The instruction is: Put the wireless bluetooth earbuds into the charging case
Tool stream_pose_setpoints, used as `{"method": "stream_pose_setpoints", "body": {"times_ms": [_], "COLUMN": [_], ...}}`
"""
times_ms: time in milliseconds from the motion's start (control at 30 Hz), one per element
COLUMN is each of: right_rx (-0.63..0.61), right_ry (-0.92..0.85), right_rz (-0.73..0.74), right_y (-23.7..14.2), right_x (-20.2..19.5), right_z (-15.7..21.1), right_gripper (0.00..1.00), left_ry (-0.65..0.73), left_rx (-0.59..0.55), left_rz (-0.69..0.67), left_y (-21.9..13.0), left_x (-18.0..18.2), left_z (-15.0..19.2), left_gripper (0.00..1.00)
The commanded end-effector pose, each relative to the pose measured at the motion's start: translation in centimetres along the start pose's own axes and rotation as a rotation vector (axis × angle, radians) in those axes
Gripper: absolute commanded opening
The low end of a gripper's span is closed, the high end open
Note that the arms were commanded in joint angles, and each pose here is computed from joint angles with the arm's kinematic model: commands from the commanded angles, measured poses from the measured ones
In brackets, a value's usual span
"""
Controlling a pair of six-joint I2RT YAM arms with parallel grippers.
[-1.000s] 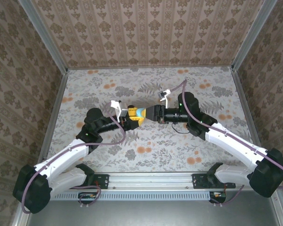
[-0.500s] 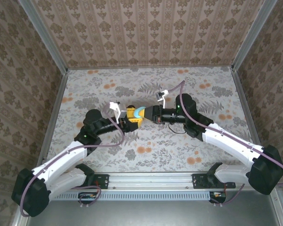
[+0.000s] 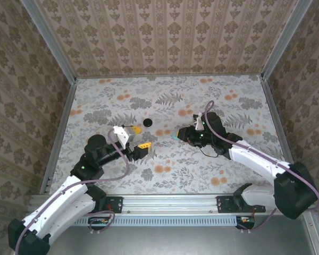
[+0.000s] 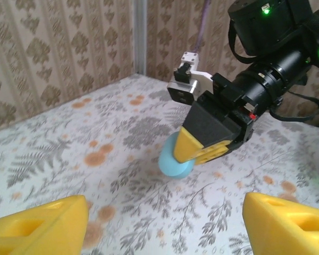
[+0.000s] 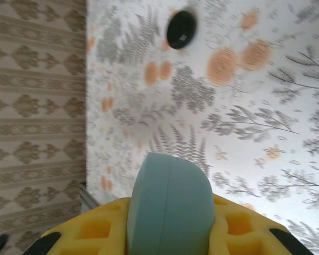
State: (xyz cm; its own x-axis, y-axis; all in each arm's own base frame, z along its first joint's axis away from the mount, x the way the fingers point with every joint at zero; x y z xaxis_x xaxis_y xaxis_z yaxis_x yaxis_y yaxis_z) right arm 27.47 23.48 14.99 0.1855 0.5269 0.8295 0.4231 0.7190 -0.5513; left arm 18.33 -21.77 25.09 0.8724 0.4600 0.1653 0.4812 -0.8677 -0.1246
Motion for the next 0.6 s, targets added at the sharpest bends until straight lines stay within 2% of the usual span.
{"method": "stream_pose_setpoints", "body": {"times_ms": [0,133,400,567], "right_rx": [0.011,0.062,0.123,0.125], "right_ry": [-0.031,-0.013,0.003,0.005], "right_rz": [0.02,0.085,0.178,0.205], "right_y": [1.7,4.2,6.4,5.9], "right_x": [-2.3,-5.5,-9.5,-9.7], "right_z": [0.0,0.4,0.9,1.0], "right_gripper": [0.17,0.17,0.24,0.44], "left_ry": [-0.014,-0.044,-0.101,-0.121], "left_rx": [0.081,0.143,0.172,0.184], "left_rz": [-0.092,-0.153,-0.218,-0.244], "left_y": [-0.4,-0.7,-1.4,-1.6], "left_x": [1.4,2.2,3.1,3.5], "left_z": [2.3,4.0,5.8,6.3], "left_gripper": [0.77,0.77,0.77,0.77]}}
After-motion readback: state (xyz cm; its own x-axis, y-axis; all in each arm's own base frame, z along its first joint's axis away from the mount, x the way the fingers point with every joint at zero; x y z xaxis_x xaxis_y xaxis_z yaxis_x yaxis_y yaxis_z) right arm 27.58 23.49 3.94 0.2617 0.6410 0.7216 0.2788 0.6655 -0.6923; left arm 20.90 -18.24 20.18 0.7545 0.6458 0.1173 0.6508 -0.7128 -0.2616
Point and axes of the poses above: each hand's point on the last joint's axis, 136 mm out from that joint toward the fingers, its own y axis out along the fingers, its own x axis along the line the jaws close on, z = x × y, the point moved 1 cm from there along -y, back along the fingers, and after that the axes turned 13 degrees about y, right-handed, at the moved point
